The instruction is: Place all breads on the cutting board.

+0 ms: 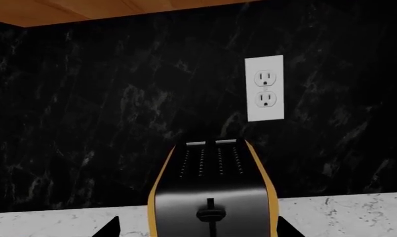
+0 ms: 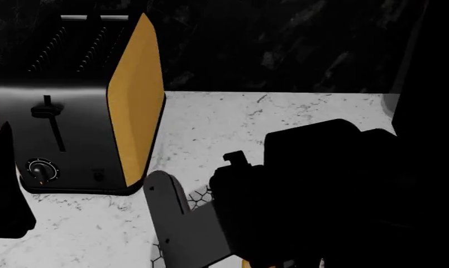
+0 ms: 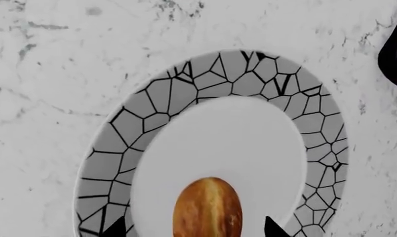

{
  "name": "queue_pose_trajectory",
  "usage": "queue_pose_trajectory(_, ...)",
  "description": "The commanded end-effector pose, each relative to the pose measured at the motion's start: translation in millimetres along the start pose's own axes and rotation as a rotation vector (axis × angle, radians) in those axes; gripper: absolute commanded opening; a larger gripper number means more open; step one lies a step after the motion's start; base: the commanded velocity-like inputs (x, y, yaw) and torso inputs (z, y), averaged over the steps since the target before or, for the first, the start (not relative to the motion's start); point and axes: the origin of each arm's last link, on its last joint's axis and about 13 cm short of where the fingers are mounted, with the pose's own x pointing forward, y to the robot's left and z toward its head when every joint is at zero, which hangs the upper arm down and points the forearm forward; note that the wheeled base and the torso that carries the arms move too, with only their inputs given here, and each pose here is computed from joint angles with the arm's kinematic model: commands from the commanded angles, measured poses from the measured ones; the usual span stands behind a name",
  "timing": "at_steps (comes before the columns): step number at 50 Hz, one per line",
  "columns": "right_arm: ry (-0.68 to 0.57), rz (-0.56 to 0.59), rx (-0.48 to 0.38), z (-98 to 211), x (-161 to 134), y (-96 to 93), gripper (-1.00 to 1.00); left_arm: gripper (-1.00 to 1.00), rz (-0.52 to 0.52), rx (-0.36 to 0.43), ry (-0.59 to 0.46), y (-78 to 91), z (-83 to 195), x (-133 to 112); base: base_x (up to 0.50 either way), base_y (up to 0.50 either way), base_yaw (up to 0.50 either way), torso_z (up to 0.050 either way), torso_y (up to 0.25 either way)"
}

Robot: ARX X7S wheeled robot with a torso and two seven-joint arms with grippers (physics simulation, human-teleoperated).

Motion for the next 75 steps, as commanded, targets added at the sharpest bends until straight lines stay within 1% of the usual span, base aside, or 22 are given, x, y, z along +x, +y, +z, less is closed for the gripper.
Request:
queue_pose_trajectory(1,-0.004,-0.008,0.035,-9,3,4.2,1.00,1.00,0.000,0.000,0.001,-0.4,0,0,0.00,0.00,0.00,0.000,0.000)
queue_pose_trajectory(7,0.014,-0.030,0.046,-16,0,1.0,1.00,1.00,-0.004,0.000,0.006,-1.9,-3,1,0.00,0.00,0.00,0.000,0.000)
queue_pose_trajectory(11,0.019,-0.042,0.057,-22,3,0.0,1.00,1.00,-0.001,-0.001,0.000,-1.4,-1,1,0.00,0.00,0.00,0.000,0.000)
queue_pose_trajectory(19,0.041,-0.059,0.078,-36,13,-8.8,1.00,1.00,0.000,0.005,0.011,-1.6,-3,2,0.00,0.00,0.00,0.000,0.000)
queue_pose_trajectory(25,0.072,-0.055,0.091,-45,17,-9.8,1.00,1.00,0.001,0.006,0.014,-1.5,-4,3,0.00,0.00,0.00,0.000,0.000)
queue_pose_trajectory(26,0.092,-0.063,0.084,-46,18,-10.2,1.00,1.00,0.001,0.005,0.014,-1.5,-4,3,0.00,0.00,0.00,0.000,0.000)
queue_pose_trajectory(33,0.087,-0.060,0.084,-46,21,-11.1,1.00,1.00,0.005,0.003,0.013,-1.0,-5,3,0.00,0.00,0.00,0.000,0.000)
queue_pose_trajectory(43,0.036,-0.092,0.085,-45,26,-17.7,1.00,1.00,0.002,0.005,0.019,-2.0,-6,4,0.00,0.00,0.00,0.000,0.000)
queue_pose_trajectory(48,0.022,-0.076,0.081,-44,31,-14.5,1.00,1.00,0.004,0.005,0.021,-1.8,-6,3,0.00,0.00,0.00,0.000,0.000)
queue_pose_trajectory(50,-0.005,-0.069,0.097,-42,30,-14.2,1.00,1.00,0.005,0.006,0.019,-1.6,-5,3,0.00,0.00,0.00,0.000,0.000)
queue_pose_trajectory(51,-0.004,-0.071,0.085,-40,30,-13.2,1.00,1.00,0.005,0.006,0.019,-1.7,-5,3,0.00,0.00,0.00,0.000,0.000)
queue_pose_trajectory(56,-0.026,-0.036,0.080,-37,33,-9.0,1.00,1.00,0.005,0.007,0.021,-2.2,-6,3,0.00,0.00,0.00,0.000,0.000)
queue_pose_trajectory(61,-0.036,-0.027,0.086,-37,35,-9.3,1.00,1.00,0.004,0.008,0.024,-2.4,-7,4,0.00,0.00,0.00,0.000,0.000)
queue_pose_trajectory(70,-0.022,0.013,0.116,-42,44,-4.9,1.00,1.00,0.007,0.005,0.026,-2.4,-8,4,0.00,0.00,0.00,0.000,0.000)
queue_pose_trajectory(75,-0.010,0.021,0.113,-42,49,-5.5,1.00,1.00,0.004,0.005,0.029,-3.4,-10,5,0.00,0.00,0.00,0.000,0.000)
